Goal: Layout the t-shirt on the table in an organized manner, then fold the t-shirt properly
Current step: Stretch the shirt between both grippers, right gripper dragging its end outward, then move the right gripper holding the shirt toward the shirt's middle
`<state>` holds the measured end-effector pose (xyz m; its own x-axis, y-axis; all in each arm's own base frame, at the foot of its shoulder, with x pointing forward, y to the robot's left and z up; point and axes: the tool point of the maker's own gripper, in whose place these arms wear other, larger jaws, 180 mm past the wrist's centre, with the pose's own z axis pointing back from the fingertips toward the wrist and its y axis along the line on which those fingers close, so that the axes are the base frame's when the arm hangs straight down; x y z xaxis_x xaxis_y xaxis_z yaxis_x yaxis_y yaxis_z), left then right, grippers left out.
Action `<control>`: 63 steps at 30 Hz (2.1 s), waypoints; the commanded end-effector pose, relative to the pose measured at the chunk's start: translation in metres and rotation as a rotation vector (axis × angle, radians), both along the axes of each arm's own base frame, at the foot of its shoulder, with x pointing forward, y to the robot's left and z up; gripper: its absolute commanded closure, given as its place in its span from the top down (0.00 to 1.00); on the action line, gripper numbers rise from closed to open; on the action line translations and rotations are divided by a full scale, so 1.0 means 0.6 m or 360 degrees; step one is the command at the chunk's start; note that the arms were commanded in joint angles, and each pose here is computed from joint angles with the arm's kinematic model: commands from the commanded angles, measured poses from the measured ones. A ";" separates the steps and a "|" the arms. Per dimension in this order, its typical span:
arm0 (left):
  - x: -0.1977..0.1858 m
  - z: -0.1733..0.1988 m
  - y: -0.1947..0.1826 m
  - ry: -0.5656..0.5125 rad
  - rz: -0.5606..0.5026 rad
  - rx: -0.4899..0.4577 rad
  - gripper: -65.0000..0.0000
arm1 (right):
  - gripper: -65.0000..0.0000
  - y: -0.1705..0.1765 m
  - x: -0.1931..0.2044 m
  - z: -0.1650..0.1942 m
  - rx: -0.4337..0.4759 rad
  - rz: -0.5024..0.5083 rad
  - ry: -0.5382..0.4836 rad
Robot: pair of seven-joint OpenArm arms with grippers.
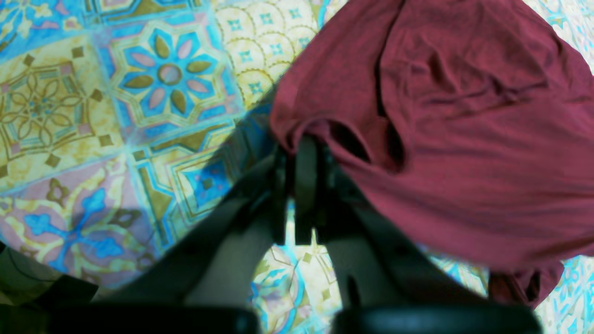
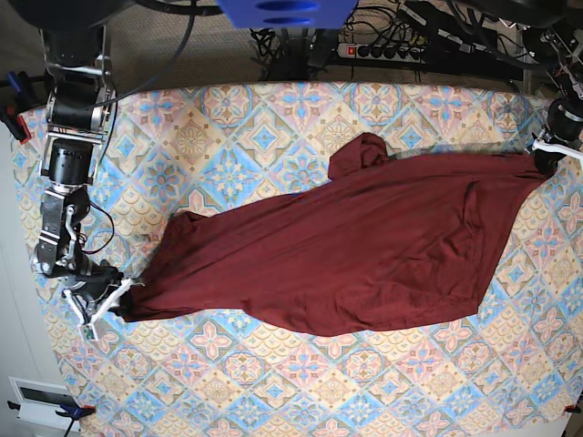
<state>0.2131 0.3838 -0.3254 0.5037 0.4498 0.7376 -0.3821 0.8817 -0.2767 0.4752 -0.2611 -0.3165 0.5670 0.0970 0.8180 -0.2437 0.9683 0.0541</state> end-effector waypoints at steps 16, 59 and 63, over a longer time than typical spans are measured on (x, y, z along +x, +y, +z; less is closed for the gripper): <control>0.053 0.066 0.013 -0.0217 -0.0005 0.0069 0.00 | 0.00 -0.126 0.077 0.291 -0.0176 -0.0132 -0.0553; 0.068 0.124 0.037 -0.0326 0.0021 0.0182 0.00 | 0.26 0.003 -0.114 0.012 -0.0793 0.0441 0.0048; 0.067 0.121 0.037 -0.0321 0.0024 0.0176 0.00 | 0.26 0.048 -0.164 0.005 -0.0806 0.0564 0.0005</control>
<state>0.2476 0.4009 -0.2710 0.3768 0.3977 0.8366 -0.3584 0.8954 -0.2642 0.3686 -0.2296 -0.3288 0.4624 0.6566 0.5959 -0.5712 0.7346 -0.3662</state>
